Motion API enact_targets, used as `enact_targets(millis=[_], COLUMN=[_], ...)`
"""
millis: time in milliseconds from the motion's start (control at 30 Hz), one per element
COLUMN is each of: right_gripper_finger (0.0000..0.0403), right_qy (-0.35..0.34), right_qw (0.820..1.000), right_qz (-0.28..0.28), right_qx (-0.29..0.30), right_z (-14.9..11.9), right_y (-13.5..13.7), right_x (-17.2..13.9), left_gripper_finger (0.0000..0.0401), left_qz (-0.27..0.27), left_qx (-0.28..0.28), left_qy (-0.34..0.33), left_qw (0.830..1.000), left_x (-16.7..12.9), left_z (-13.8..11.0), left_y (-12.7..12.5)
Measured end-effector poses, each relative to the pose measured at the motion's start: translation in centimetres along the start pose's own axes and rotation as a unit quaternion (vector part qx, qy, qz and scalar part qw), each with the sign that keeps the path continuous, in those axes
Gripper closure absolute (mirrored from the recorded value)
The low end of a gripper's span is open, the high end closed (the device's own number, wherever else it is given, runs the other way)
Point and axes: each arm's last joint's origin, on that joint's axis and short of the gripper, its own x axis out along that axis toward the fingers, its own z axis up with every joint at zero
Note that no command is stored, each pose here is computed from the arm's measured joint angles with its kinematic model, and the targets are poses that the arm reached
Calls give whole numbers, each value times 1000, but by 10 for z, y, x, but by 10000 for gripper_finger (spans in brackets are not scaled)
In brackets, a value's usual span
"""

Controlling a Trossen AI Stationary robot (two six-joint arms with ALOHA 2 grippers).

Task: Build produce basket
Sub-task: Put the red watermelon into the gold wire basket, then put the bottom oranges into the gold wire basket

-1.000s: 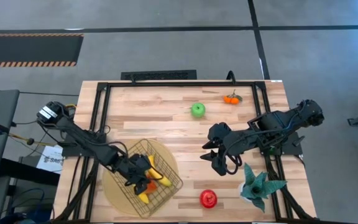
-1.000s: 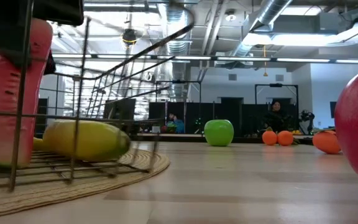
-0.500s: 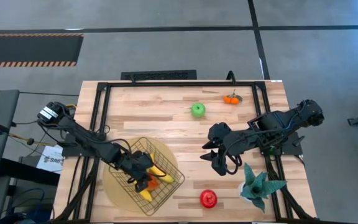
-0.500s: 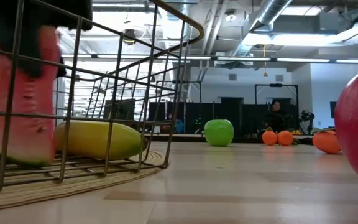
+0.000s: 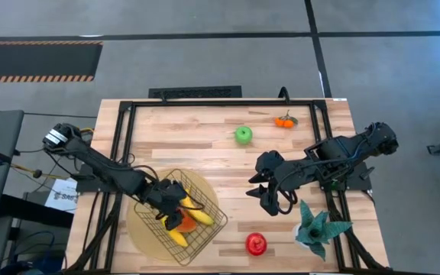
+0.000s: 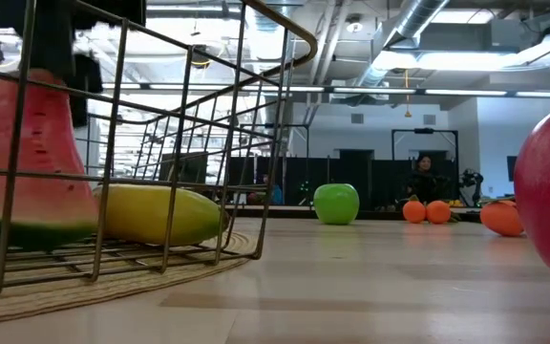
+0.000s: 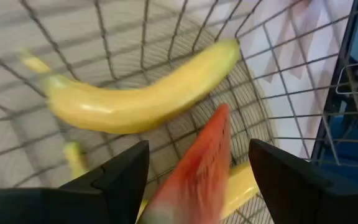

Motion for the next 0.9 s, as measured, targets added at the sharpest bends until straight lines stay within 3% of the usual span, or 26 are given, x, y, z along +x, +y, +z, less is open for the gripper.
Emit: enact_targets(millis=[233,500,733,900], right_gripper_finger=[189,189,189,189], right_qy=[7,19,102,139], right_qw=[1000,1000,985,964], right_qz=[6,-5,-118,-189], right_qx=[-1,-1,78,128], right_z=[0,-3,-17,-24], right_y=[0,-2,-26,-39], right_x=[0,0,-3,-8], left_gripper_finger=[139,139,138,138], left_qz=[53,97,153,164], left_qx=[25,62,65,64], left_qy=[-35,-164,-264,-274], left_qw=[998,980,950,945], left_x=[-47,-100,-119,-120], left_z=[21,50,62,62], left_y=[-16,-35,-39,-39])
